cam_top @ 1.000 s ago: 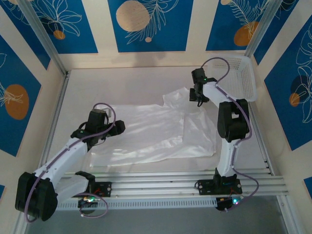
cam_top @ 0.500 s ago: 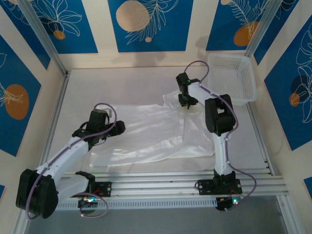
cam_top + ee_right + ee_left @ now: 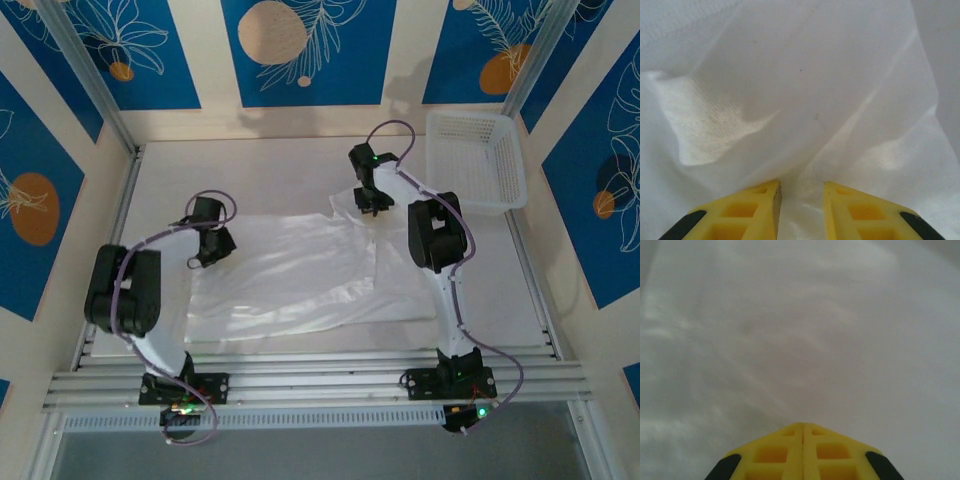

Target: Fold the inside-out t-shirt

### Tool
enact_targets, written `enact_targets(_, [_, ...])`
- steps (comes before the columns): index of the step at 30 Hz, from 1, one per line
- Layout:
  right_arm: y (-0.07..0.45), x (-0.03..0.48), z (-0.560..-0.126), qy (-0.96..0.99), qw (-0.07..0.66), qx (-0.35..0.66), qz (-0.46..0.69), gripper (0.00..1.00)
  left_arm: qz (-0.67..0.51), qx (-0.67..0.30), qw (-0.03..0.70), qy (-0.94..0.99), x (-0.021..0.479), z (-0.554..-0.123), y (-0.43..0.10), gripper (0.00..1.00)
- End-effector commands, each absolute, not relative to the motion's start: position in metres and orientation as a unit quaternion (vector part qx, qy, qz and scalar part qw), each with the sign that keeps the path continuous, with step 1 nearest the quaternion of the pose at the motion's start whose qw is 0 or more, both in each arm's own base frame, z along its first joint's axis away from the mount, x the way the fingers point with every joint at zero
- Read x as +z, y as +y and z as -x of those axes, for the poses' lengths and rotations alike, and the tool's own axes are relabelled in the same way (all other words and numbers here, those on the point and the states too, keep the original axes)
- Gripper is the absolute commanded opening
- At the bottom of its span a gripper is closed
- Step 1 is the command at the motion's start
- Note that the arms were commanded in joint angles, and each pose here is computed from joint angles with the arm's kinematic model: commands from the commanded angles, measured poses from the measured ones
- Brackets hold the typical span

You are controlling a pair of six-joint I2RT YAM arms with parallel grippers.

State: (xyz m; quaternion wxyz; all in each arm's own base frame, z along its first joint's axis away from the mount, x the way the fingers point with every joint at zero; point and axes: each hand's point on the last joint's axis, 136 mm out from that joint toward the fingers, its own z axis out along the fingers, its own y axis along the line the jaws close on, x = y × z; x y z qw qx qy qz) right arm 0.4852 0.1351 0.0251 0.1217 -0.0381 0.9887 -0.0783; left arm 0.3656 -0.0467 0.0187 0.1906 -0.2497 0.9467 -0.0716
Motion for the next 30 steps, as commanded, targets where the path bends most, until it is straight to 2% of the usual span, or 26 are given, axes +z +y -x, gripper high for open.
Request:
enact_targets(1, [0.145,0.025,-0.473,0.993,0.096,-0.059,0.029,0.28,0.276,-0.068,0.167,0.944,0.007,-0.369,-0.031,0.03])
enact_targets(8, [0.158,0.033,-0.456,0.996,0.083,-0.016,0.014,0.29,0.323,-0.05,0.172,0.929,0.0,-0.385,0.018,0.04])
enact_targets(14, [0.176,0.065,-0.457,0.992,0.112,0.049,0.005,0.32,0.338,-0.097,0.196,0.915,0.004,-0.41,0.035,0.03])
enact_targets(16, [0.17,0.081,-0.463,0.989,0.141,0.041,0.002,0.35,0.317,-0.117,0.216,0.916,0.016,-0.418,0.03,0.08])
enact_targets(19, [0.139,0.098,-0.476,0.982,0.189,0.006,-0.022,0.43,0.302,-0.152,0.243,0.909,0.039,-0.418,0.018,0.23])
enact_targets(22, [0.109,0.095,-0.475,0.982,0.182,-0.026,-0.034,0.46,0.287,-0.156,0.274,0.904,0.068,-0.41,0.011,0.37])
enact_targets(25, [0.088,0.079,-0.463,0.987,0.148,-0.052,-0.044,0.48,0.276,-0.145,0.297,0.903,0.092,-0.397,0.007,0.43])
enact_targets(30, [0.085,0.058,-0.448,0.992,0.115,-0.012,-0.058,0.54,0.265,-0.128,0.324,0.899,0.116,-0.378,0.004,0.48])
